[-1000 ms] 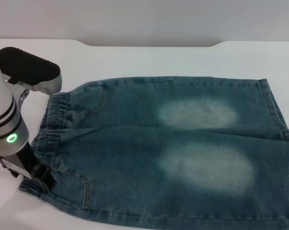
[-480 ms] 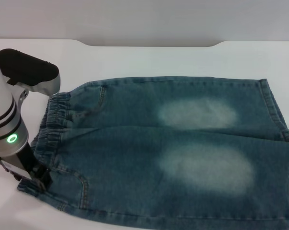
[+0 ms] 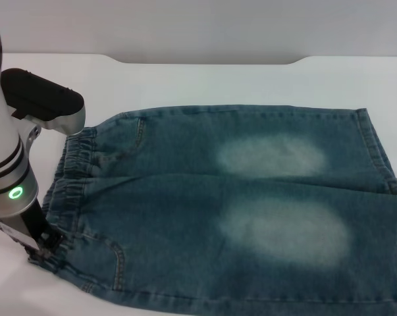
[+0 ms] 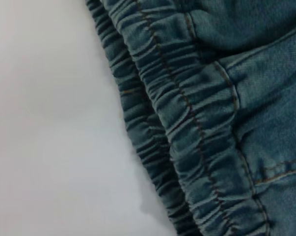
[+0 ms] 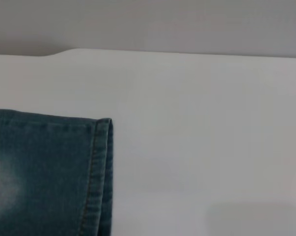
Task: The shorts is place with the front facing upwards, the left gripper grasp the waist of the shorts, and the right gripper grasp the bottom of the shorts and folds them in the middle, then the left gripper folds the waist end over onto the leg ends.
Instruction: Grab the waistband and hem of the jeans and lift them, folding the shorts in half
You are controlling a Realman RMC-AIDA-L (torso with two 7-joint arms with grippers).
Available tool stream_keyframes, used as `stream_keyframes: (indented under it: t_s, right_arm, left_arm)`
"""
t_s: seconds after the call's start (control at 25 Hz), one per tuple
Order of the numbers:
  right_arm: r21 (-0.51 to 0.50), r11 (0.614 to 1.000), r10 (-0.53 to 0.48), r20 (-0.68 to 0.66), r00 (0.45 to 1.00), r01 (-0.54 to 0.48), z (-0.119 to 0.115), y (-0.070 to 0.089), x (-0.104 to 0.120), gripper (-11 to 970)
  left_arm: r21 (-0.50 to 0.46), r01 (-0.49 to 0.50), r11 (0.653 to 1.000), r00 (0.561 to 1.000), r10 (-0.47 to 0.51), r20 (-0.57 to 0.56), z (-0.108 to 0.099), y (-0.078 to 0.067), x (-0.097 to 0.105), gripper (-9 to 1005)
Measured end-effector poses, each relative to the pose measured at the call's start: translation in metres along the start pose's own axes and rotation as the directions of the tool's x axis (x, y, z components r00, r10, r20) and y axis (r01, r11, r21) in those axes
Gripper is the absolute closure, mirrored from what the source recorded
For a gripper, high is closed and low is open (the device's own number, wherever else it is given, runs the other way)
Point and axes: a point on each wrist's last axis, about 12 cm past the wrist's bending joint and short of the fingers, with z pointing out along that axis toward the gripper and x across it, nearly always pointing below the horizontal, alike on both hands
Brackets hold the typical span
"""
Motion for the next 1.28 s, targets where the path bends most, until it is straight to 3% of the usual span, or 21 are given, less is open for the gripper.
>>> stream_keyframes:
  t_s: [0.32, 0.92, 1.28]
  right_arm:
    - [-0.009, 1.0, -0.005, -0.004, 1.0, 0.005, -0.003, 0.006, 0.001, 348]
    - [-0.084, 0.996, 0.003, -0.091, 0.996, -0.01, -0.014, 0.021, 0.007, 349]
    - [-0.165, 0.986, -0.028, -0.195, 0.98, -0.005, -0.002, 0.05, 0.023, 350]
  left_arm:
    - [-0.005, -0.008, 1.0, 1.0, 0.008, 0.027, -0.006, -0.001, -0.002, 970]
    - [-0.017, -0.028, 0.999, 0.997, 0.029, 0.066, -0.021, -0.005, -0.001, 969]
    - [-0.022, -0.04, 0.999, 0.996, 0.041, 0.075, -0.022, -0.007, -0.003, 962]
